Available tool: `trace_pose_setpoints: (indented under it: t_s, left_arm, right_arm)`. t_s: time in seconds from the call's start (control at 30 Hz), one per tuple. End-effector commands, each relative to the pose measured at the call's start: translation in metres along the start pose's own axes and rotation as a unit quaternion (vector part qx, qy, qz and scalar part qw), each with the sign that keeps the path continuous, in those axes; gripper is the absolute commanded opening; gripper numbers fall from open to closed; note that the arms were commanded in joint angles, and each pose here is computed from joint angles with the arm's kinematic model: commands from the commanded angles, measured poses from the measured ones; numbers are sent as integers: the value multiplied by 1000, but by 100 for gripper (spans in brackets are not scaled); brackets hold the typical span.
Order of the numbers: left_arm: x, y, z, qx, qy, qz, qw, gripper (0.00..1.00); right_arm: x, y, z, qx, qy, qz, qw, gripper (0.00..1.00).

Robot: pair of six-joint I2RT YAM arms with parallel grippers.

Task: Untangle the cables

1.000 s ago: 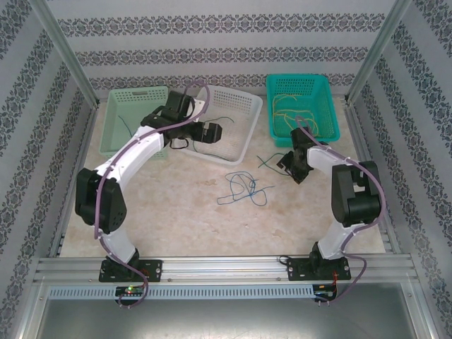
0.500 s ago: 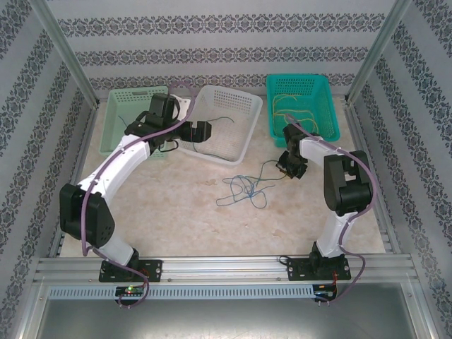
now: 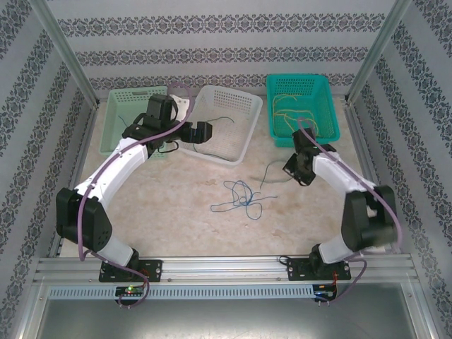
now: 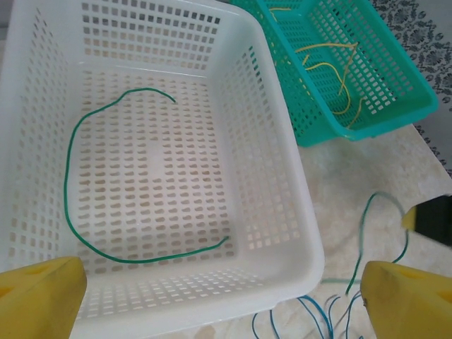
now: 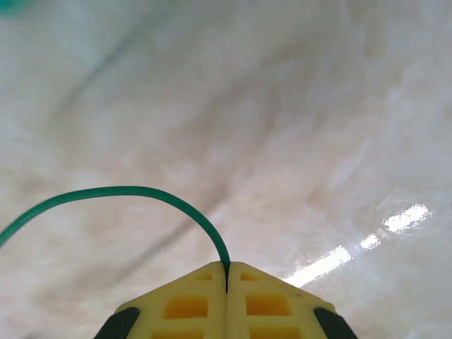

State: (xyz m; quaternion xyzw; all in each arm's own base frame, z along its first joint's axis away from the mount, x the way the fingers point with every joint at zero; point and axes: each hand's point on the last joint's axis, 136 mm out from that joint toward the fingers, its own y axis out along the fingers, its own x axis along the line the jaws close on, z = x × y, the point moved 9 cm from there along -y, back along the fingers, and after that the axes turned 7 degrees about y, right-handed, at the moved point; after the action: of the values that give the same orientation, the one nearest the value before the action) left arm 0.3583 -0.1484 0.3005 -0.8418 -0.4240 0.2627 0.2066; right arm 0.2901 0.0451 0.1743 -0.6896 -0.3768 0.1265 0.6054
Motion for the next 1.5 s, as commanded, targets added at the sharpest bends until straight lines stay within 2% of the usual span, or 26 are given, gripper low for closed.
trace_pose_setpoints:
  t_s: [0.0, 0.13, 0.23, 0.33, 0.43, 0.5, 0.6, 0.83, 1.07, 1.13, 1.17, 1.43, 1.47]
  left_arm:
    - [-8, 6, 0, -11, 10, 27, 1000, 100]
    - [-23, 10, -1, -21, 34, 53, 998, 100]
    - [-44, 12, -6, -38, 69, 103, 992, 100]
    - [-72, 14, -10, -55, 106, 180, 976, 98]
    - [-103, 25, -8, -36, 139, 251, 957, 94]
    - [-118, 37, -3, -13, 143, 283, 948, 87]
    - [-124, 52, 2, 0, 131, 296, 946, 80]
    - [-133, 66, -2, -9, 98, 337, 936, 78]
    - [-142, 71, -3, -18, 93, 347, 933, 75]
    - [-143, 71, -3, -21, 92, 344, 934, 68]
    - [-143, 72, -3, -21, 92, 341, 935, 61]
    - [-143, 72, 0, -21, 96, 321, 942, 0]
    - [-142, 72, 0, -25, 96, 314, 944, 0]
  right_arm:
    - [6, -35, -8, -66, 26, -53, 996, 0]
    - [9, -60, -9, -107, 23, -98, 989, 0]
    - [17, -76, -5, -133, -36, -122, 983, 0]
    - [27, -93, -1, -159, -82, -130, 975, 0]
    - [39, -108, 1, -175, -110, -160, 965, 0]
    - [46, -119, 2, -184, -129, -176, 958, 0]
    - [54, -133, 4, -193, -150, -197, 949, 0]
    - [65, -147, 12, -208, -192, -235, 930, 0]
    - [70, -149, 18, -215, -228, -235, 920, 0]
    - [71, -151, 19, -218, -237, -235, 917, 0]
    - [71, -152, 19, -221, -241, -235, 915, 0]
    - [67, -156, 19, -236, -255, -227, 910, 0]
    - [67, -157, 19, -237, -255, -228, 910, 1]
